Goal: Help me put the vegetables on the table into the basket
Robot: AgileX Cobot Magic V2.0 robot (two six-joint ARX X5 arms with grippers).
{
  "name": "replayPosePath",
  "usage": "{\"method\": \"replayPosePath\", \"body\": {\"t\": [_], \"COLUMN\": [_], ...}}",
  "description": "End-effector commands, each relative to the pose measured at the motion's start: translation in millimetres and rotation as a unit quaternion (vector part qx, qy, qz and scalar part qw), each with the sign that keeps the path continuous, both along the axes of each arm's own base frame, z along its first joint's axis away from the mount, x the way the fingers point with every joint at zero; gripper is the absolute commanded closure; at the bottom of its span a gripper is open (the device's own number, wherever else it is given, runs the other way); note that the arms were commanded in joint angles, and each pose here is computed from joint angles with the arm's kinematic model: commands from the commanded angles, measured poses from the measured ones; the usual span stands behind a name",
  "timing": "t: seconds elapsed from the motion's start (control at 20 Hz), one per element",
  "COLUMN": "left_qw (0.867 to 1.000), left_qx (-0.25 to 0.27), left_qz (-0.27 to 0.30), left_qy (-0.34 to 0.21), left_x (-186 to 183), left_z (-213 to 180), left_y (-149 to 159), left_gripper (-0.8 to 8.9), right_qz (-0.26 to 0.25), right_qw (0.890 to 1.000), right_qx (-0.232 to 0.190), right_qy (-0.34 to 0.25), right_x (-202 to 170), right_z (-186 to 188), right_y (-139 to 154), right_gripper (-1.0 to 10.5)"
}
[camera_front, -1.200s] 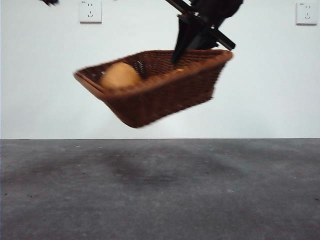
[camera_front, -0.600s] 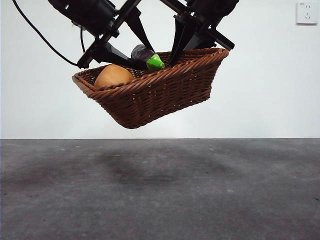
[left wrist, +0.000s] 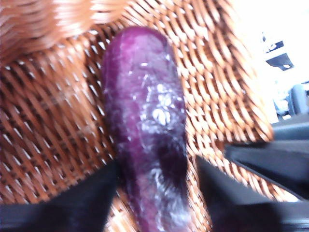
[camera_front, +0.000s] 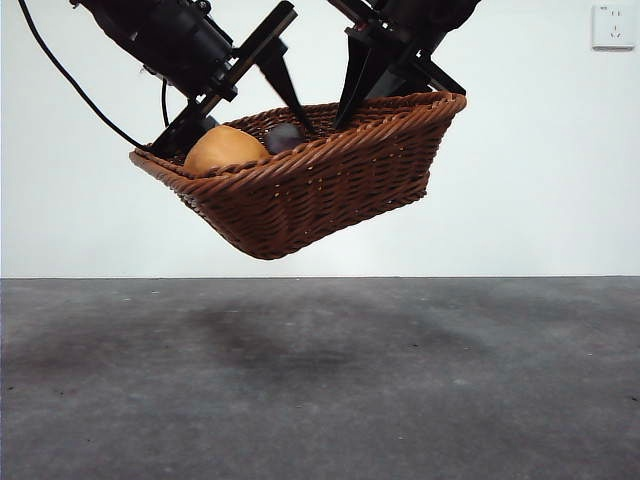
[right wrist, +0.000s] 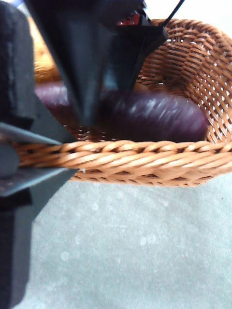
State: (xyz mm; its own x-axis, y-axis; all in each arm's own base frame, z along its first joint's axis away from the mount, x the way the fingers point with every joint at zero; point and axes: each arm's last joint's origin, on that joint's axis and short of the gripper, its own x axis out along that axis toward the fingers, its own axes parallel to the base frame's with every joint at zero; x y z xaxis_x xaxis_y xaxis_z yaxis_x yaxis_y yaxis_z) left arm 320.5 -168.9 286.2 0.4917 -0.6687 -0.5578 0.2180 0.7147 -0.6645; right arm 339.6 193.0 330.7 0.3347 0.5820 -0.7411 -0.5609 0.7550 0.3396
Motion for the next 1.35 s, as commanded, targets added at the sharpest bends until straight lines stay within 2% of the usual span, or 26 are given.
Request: {"method": "replayPosePath", "body": {"t": [0.05,0.2,0.4,0.55,0.7,0.75,0.85,0.9,1.05,1.2,1.35], "left_qw": [1.0,1.0,0.998,0.995,0.988,0.984,0.971,0.962,0.936,0.927,0.925], "left_qx": [0.003,-0.01,-0.016,0.006,0.051,0.074,0.142,0.179,0.284,0.305,0.3], "left_qz": [-0.005,-0.012,-0.007,-0.01,-0.024,-0.024,-0.016,-0.005,0.027,0.013,0.007], "left_qy": [-0.007,-0.017,-0.066,-0.1,-0.146,-0.161,-0.194,-0.205,-0.208,-0.22,-0.235], "left_x": [-2,-6,-21,-44,-76,-88,-111,-122,-148,-167,-175], "left_z": [2,13,43,66,89,95,104,108,111,115,119], "left_y": [3,7,25,47,69,76,90,97,113,120,122], "left_gripper": [4.67,4.68,4.68,4.68,4.73,5.04,7.96,8.2,8.21,8.21,8.21], "right_qz": [0.003,0.003,0.003,0.003,-0.005,-0.005,-0.011,-0.014,-0.029,-0.055,-0.103], "right_qw": [1.0,1.0,1.0,1.0,1.0,1.0,1.0,1.0,0.999,0.997,0.991], "right_qx": [0.004,-0.003,-0.003,-0.003,0.002,0.004,0.005,0.009,0.023,0.055,0.08], "right_qy": [0.001,-0.001,-0.002,-0.002,0.005,0.007,0.009,0.009,0.008,0.006,-0.002], "right_x": [1,0,1,1,3,3,4,4,6,6,6], "right_z": [-1,-1,-1,-1,-1,-1,-1,0,7,23,40], "right_y": [1,0,0,0,-4,-5,-8,-10,-20,-45,-87], "right_gripper": [9.6,9.6,9.6,9.6,9.6,9.6,9.6,9.6,9.6,9.6,9.6]}}
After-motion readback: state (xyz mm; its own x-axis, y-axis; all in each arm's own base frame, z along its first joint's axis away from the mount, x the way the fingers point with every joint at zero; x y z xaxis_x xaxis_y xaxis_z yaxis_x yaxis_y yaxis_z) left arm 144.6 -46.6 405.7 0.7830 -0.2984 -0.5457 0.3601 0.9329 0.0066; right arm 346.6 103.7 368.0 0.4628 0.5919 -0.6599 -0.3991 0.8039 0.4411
